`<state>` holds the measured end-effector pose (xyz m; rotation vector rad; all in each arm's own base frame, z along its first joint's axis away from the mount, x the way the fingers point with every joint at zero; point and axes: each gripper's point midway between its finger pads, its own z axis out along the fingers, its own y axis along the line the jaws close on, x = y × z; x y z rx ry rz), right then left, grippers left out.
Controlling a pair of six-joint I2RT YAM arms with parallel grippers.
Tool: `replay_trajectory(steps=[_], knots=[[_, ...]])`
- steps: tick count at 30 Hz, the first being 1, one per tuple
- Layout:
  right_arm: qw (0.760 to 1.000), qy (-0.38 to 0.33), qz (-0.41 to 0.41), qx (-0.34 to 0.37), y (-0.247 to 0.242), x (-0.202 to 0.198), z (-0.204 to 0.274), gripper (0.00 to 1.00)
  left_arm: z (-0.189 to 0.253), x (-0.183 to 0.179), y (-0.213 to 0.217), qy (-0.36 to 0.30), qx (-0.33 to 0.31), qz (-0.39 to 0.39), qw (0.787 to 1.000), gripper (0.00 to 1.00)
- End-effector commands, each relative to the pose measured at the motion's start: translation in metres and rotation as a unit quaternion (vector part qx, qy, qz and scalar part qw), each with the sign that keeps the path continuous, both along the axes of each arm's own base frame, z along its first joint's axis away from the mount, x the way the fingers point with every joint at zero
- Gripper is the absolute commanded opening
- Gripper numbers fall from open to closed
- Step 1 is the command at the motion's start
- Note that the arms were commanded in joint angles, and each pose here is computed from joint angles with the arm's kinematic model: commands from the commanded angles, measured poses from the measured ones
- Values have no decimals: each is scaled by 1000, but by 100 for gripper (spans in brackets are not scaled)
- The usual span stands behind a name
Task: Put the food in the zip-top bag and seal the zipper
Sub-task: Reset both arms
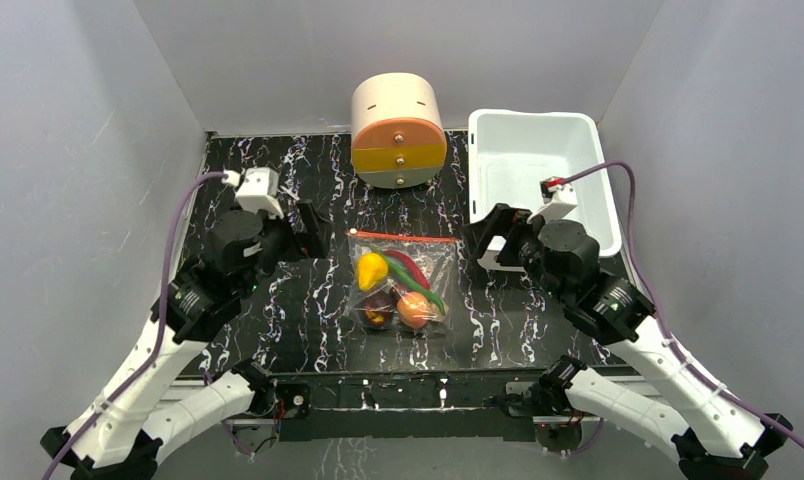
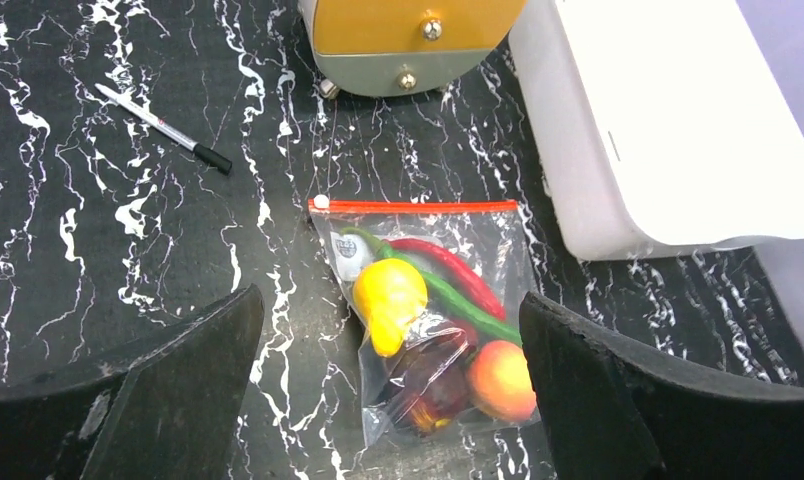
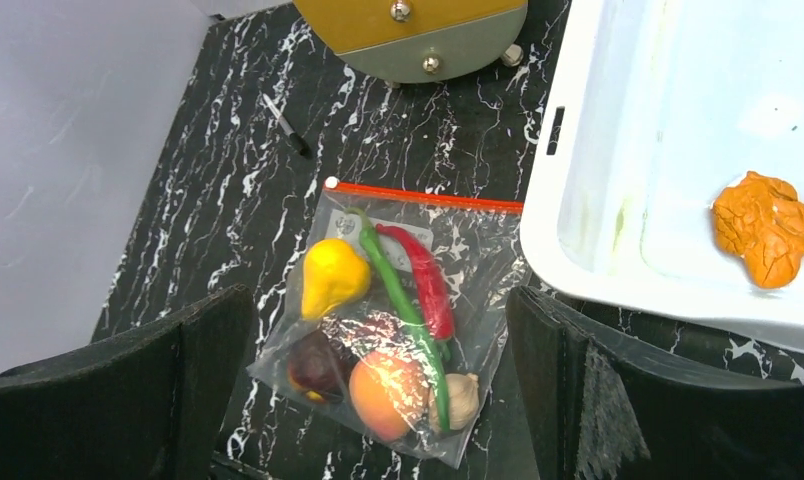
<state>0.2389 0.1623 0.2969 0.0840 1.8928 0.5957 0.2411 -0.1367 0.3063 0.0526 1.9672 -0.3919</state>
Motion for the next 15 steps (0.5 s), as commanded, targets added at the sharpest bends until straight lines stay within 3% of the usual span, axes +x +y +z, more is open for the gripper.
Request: replay_trajectory(steps=[1,15], knots=[[998,-21,-8,55,-8,-12,34,98,2,-9,16,-16,-38,36,999,98],[998,-17,-15,61,-12,-15,33,98,-13,-21,24,-11,-35,35,999,98]])
